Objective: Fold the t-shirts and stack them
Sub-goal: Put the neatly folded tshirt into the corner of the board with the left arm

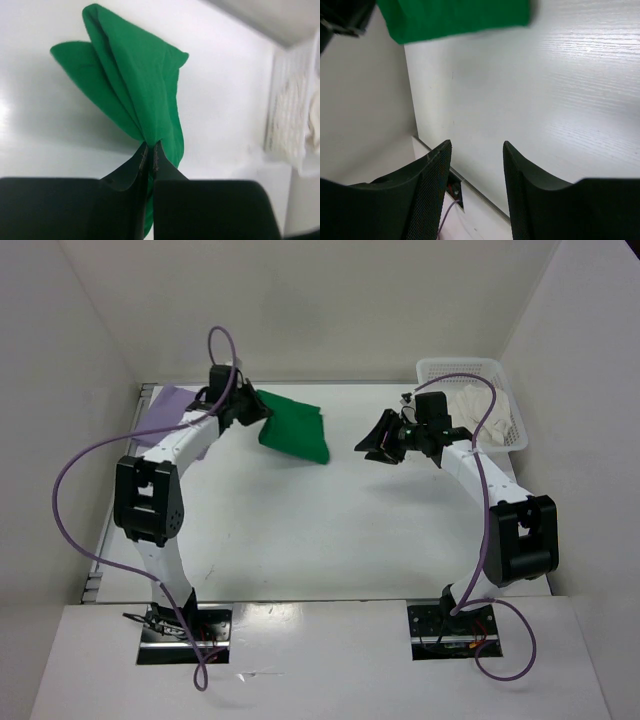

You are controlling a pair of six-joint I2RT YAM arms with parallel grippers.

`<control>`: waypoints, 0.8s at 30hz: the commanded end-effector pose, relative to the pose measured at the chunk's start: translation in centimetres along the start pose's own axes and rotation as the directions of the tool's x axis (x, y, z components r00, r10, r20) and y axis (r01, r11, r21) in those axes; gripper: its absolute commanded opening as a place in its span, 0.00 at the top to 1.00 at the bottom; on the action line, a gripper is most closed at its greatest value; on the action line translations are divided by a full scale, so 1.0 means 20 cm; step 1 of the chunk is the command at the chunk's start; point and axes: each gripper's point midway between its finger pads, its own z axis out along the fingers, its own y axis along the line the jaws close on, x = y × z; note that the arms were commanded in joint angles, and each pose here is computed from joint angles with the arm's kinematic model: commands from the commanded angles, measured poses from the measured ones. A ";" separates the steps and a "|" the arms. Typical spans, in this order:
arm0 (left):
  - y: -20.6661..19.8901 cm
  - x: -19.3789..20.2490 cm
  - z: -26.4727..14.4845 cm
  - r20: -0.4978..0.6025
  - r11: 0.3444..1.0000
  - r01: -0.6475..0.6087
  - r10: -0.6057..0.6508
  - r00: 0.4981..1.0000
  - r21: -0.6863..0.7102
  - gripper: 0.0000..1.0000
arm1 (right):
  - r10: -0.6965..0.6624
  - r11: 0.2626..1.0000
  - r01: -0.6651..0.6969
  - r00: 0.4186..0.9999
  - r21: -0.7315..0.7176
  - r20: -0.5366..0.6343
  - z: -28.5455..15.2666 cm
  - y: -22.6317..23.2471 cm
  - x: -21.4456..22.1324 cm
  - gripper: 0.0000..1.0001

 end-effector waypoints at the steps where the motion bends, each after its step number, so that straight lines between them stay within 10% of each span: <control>1: 0.18 -0.45 -0.11 0.160 0.998 -0.031 0.041 0.986 -0.063 1.00 | -0.041 0.998 0.041 0.999 -0.036 0.015 -0.06 0.07 -0.01 0.48; 9: 0.85 -0.85 -0.43 0.340 0.975 0.137 -0.070 0.938 -0.177 0.97 | -0.045 0.999 0.044 0.999 -0.026 -0.027 -0.04 0.02 0.04 0.48; 15: 1.28 -0.53 -0.56 0.376 0.873 0.456 -0.370 0.850 -0.172 0.33 | -0.055 0.998 0.053 0.998 -0.025 -0.044 -0.04 0.00 0.06 0.47; 16: 1.29 -0.40 -0.61 0.353 0.843 0.514 -0.438 0.827 -0.158 0.11 | -0.052 0.999 0.052 0.997 -0.005 -0.049 -0.03 -0.04 0.08 0.45; 22: 0.93 -0.13 -0.73 0.233 0.898 0.423 -0.389 0.891 -0.119 0.01 | -0.037 0.999 0.039 0.997 0.024 -0.070 -0.01 -0.11 0.14 0.35; 24: 0.82 0.02 -0.77 0.155 0.912 0.390 -0.370 0.916 -0.126 0.00 | -0.040 0.997 0.044 0.997 0.059 -0.059 -0.02 -0.14 0.13 0.00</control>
